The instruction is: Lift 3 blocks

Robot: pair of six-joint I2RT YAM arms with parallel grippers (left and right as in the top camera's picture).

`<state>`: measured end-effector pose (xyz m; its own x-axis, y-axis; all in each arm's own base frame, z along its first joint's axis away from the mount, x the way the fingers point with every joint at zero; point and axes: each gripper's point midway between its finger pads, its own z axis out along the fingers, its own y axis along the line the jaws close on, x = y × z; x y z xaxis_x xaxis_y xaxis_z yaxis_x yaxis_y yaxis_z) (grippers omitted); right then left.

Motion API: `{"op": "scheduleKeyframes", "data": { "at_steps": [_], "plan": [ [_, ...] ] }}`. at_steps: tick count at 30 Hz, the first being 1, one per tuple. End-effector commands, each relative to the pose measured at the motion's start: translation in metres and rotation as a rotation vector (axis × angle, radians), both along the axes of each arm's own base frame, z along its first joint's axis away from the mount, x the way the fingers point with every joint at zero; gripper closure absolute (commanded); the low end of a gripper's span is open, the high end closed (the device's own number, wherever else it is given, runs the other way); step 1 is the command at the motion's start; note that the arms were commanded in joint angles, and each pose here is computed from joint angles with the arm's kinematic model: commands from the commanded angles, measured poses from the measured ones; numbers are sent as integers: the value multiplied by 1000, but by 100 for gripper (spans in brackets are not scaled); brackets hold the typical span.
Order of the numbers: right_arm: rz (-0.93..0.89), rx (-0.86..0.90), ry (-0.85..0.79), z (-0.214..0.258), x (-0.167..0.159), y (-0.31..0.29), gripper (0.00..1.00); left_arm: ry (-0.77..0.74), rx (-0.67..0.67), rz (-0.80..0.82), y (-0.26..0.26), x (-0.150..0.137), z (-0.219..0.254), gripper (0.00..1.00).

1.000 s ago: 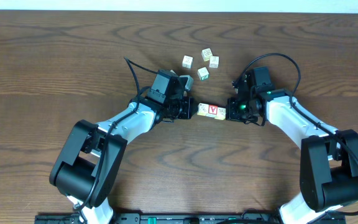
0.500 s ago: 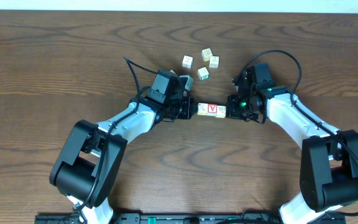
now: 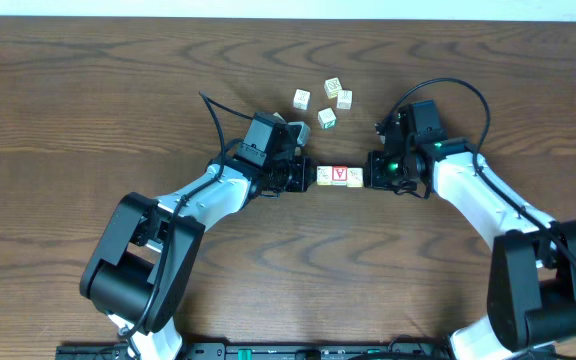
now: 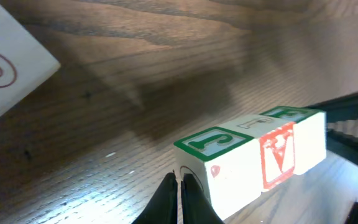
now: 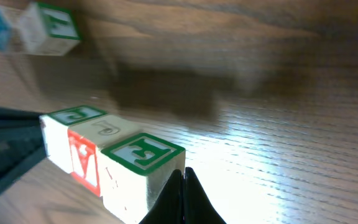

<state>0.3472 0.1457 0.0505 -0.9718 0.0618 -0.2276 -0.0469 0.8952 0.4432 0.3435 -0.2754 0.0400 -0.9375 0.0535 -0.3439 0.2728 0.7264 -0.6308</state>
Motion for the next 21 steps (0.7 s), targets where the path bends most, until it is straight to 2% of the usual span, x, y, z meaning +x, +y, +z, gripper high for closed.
{"op": "scheduleKeyframes", "data": {
  "at_steps": [1,21],
  "plan": [
    [218,304,-29,54,-19,76,99,-40,-172,-195,-52,-25,51,93],
    [219,214,23,40,-32,67,99,-52,-175,-198,-52,-25,58,93]
  ]
}}
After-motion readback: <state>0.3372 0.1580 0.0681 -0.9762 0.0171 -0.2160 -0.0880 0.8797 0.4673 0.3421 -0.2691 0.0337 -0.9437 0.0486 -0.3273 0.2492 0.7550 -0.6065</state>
